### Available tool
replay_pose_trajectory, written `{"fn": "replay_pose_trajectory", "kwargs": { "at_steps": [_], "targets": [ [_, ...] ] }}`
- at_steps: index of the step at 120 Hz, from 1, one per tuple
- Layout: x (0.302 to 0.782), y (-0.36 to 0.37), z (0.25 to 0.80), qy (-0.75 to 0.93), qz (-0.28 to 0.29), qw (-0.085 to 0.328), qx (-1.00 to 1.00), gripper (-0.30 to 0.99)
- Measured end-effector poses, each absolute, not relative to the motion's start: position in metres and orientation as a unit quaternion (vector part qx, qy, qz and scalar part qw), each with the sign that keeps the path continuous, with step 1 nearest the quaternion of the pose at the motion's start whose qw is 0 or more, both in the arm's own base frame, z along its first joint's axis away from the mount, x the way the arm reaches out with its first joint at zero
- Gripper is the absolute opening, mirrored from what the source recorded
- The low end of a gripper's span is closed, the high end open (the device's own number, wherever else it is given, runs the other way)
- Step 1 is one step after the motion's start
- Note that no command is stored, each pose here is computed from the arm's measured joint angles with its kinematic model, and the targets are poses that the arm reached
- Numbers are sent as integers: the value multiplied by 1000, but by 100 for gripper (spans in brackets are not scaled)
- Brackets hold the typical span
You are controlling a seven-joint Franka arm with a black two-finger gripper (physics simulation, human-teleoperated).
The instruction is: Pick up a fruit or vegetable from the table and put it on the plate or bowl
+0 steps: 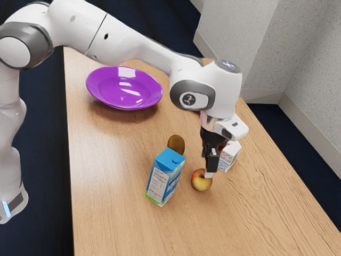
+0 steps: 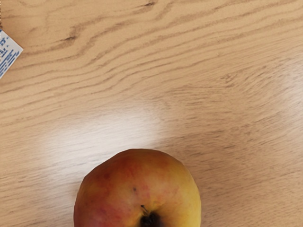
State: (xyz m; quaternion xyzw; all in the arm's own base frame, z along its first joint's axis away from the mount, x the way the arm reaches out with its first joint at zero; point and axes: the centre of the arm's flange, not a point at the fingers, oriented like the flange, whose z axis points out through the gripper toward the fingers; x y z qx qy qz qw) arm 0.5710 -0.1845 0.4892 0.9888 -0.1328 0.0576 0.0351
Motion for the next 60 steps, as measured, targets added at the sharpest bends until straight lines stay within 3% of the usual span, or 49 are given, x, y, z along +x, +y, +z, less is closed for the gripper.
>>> {"fn": "replay_pose_trajectory", "kwargs": {
  "at_steps": [60],
  "targets": [
    [575,-177,457,-108,33,40,993,69]
  ]
}}
